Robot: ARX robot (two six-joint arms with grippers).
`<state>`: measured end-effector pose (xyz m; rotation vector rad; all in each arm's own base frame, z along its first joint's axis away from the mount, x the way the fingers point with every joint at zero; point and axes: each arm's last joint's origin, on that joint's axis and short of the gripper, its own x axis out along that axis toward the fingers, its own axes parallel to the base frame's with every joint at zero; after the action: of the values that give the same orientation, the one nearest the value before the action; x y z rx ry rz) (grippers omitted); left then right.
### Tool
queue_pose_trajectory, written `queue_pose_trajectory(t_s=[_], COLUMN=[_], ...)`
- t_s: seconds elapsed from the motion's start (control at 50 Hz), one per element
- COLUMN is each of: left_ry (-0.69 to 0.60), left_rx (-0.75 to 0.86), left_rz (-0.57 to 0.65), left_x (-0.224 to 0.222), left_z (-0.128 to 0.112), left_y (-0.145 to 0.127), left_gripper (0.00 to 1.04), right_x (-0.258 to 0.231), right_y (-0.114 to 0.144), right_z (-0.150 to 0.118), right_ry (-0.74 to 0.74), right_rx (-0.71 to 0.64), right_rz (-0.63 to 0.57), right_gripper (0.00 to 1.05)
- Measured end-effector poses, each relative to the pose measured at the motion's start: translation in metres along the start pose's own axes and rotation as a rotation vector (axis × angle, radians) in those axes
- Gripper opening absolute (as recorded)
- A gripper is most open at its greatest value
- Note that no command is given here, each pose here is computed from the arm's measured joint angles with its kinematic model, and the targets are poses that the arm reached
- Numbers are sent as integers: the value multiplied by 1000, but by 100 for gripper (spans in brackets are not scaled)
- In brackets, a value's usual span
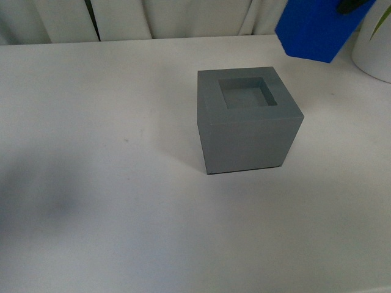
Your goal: Insert blue part into gray base
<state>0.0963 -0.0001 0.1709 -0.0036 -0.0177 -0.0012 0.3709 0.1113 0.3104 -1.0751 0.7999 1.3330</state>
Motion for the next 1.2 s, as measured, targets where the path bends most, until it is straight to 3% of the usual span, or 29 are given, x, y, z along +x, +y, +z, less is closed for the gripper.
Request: queue_pose_trajectory(t_s=[0.34,1.2], left_ry=[0,0], left_rx=[0,0], left_rz=[0,0], left_x=[0,0], left_z=[0,0], left_y=[0,0], left_gripper=[99,99], right_x=[27,56], right_y=[6,4], right_z=[41,39], right_ry=[26,60], right_rx=[-100,-102], right_rz=[51,85], right_gripper=[46,46])
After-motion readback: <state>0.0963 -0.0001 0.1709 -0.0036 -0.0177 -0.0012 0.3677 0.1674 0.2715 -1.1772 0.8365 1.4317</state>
